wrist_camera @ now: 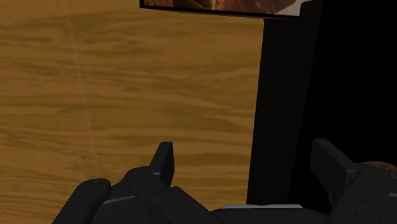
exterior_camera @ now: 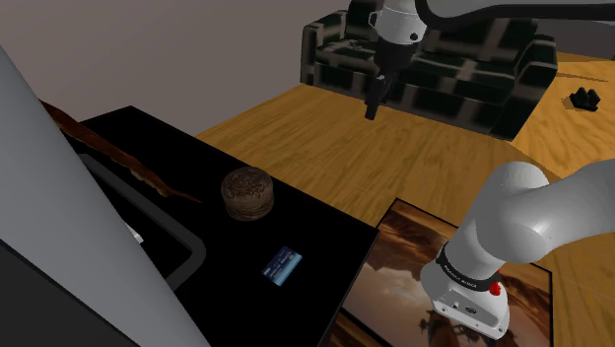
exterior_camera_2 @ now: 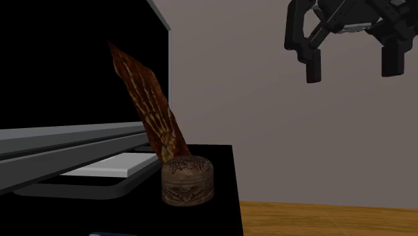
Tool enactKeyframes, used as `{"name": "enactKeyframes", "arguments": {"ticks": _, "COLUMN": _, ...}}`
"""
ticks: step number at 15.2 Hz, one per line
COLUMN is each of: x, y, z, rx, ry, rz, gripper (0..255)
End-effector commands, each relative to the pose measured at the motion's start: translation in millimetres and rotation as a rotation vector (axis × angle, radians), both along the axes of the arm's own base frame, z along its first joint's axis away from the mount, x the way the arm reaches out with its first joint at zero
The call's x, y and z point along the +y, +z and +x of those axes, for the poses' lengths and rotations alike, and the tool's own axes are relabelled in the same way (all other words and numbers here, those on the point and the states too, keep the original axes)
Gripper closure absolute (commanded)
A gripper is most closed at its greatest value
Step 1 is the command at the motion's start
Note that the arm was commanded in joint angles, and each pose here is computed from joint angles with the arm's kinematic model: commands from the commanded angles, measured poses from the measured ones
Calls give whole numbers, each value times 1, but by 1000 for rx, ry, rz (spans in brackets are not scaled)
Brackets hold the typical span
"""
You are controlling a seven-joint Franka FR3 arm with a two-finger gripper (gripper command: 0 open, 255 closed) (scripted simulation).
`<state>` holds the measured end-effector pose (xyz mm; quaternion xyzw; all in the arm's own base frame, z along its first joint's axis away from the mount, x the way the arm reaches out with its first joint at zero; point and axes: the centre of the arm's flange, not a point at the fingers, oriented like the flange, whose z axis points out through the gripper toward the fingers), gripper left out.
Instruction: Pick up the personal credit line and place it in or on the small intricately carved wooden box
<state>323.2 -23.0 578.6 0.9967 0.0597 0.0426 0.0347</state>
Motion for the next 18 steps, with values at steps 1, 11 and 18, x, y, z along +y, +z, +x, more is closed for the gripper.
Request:
{"name": "enactKeyframes", "arguments": {"ticks": 1, "x": 0, "y": 0, "z": 0, "rx": 0, "ry": 0, "rz": 0, "gripper": 0}}
{"name": "enactKeyframes", "arguments": {"ticks": 11, "x": 58, "y": -83, "z": 41, "rx": -88, "ry": 456, "rz": 144, "gripper": 0}}
{"name": "enactKeyframes", "arguments": {"ticks": 18, "x": 114, "y": -134, "z": 55, "rx": -150, "ry": 775, "rz": 244, "gripper": 0}}
